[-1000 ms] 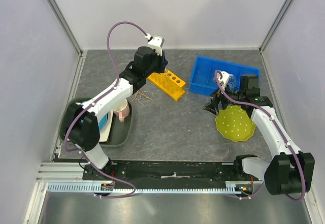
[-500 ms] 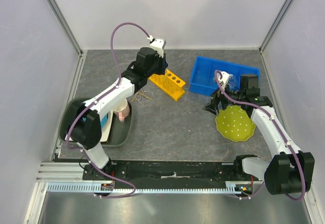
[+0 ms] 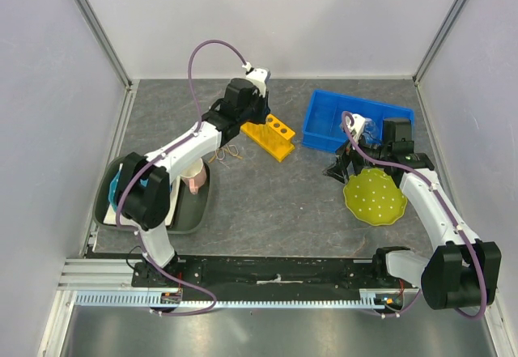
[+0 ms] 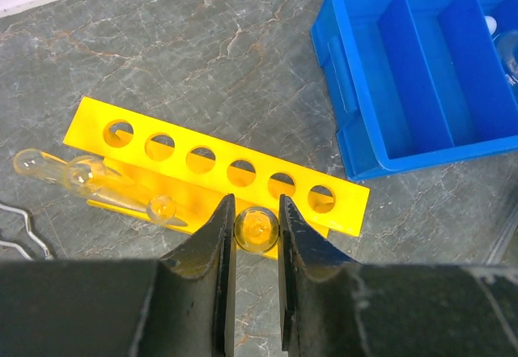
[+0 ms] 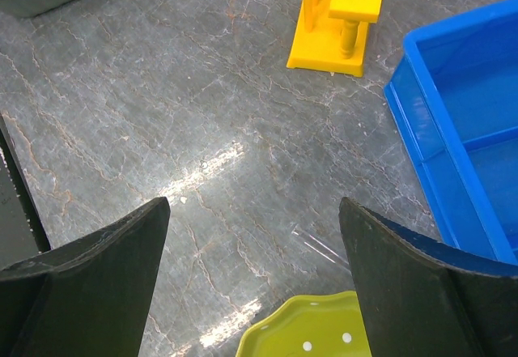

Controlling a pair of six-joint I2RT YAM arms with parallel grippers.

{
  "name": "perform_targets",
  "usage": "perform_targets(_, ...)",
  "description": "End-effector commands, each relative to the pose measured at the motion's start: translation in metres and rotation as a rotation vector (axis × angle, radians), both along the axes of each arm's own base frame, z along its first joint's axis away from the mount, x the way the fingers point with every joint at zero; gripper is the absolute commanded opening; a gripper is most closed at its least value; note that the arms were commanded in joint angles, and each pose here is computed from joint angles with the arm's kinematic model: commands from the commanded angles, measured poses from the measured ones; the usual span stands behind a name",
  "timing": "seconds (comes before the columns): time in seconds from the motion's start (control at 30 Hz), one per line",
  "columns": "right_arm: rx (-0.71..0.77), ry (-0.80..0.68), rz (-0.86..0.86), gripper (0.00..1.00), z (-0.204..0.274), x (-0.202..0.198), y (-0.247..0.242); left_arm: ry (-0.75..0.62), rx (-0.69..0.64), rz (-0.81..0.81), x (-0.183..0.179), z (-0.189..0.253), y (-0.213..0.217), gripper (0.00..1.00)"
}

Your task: Organize the chemistry lab equipment

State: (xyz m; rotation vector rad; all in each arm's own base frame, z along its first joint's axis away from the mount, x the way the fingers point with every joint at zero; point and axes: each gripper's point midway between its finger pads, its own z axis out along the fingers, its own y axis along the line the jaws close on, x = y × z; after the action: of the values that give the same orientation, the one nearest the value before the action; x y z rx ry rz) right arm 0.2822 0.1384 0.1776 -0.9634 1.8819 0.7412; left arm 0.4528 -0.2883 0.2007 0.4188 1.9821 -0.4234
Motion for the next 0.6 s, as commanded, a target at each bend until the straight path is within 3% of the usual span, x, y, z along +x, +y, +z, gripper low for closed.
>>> perform_targets(0.0, 0.001, -0.025, 0.021, 0.93, 0.003, 0.002, 0.001, -0.027, 0.014, -0.039, 0.007, 0.006, -0.012, 0.10)
perform_targets(0.57, -0.024, -0.017, 0.006, 0.93, -0.005, 0.006, -0.004, -0.015, 0.018, -0.037, 0.004, 0.023, -0.011, 0.54)
